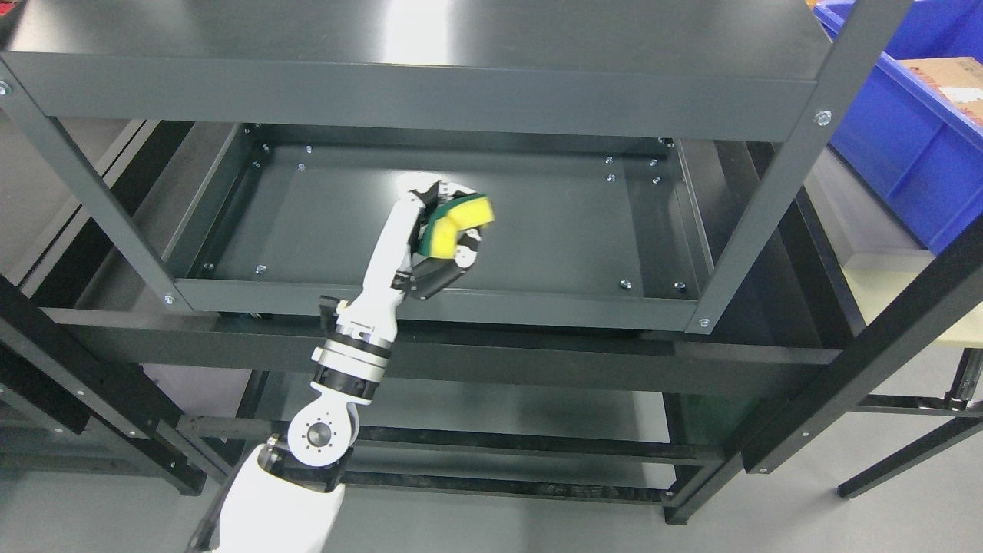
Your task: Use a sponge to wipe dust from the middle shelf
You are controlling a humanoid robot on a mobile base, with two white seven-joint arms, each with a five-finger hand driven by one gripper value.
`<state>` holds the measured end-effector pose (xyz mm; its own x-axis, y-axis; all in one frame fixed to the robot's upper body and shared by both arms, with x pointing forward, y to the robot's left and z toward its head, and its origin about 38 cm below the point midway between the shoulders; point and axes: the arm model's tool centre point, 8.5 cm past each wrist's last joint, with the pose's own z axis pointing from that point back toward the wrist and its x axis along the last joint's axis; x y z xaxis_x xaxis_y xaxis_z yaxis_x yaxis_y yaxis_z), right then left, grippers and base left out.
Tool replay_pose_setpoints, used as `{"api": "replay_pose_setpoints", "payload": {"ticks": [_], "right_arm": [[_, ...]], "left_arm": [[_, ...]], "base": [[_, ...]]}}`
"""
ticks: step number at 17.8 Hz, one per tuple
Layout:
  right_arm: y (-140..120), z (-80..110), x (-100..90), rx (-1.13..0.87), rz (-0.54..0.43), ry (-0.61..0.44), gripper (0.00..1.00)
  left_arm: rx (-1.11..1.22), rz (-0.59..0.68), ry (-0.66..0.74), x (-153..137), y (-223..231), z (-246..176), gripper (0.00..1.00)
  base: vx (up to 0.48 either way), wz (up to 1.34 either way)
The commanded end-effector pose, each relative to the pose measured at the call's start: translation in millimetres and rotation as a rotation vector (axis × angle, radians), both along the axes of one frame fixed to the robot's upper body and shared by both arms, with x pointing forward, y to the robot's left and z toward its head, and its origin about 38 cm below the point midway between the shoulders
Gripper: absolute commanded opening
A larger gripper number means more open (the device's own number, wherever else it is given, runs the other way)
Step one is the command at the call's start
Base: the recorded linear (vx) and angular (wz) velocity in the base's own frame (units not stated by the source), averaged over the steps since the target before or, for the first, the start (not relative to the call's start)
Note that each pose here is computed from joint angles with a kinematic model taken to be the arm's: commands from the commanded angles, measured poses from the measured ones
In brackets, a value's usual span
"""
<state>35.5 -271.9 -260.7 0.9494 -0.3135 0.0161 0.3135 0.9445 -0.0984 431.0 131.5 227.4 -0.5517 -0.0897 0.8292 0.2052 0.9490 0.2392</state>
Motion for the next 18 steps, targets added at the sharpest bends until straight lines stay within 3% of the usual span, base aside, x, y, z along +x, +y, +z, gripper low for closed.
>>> {"api": "replay_pose_setpoints", "payload": {"ticks": [1, 18], "right_arm": [[-12.5, 1.2, 6.0, -0.02, 0.0, -0.017, 1.0], [-12.5, 1.2, 6.0, -0.021, 0.001, -0.017, 1.0]], "left_arm": [[-0.192, 0.144, 0.062, -15.5, 75.9, -9.9, 0.0], [-0.218, 0.161, 0.074, -15.6, 85.5, -9.3, 0.0]], "base": [[0.0, 0.0], [0.0, 0.0]]}}
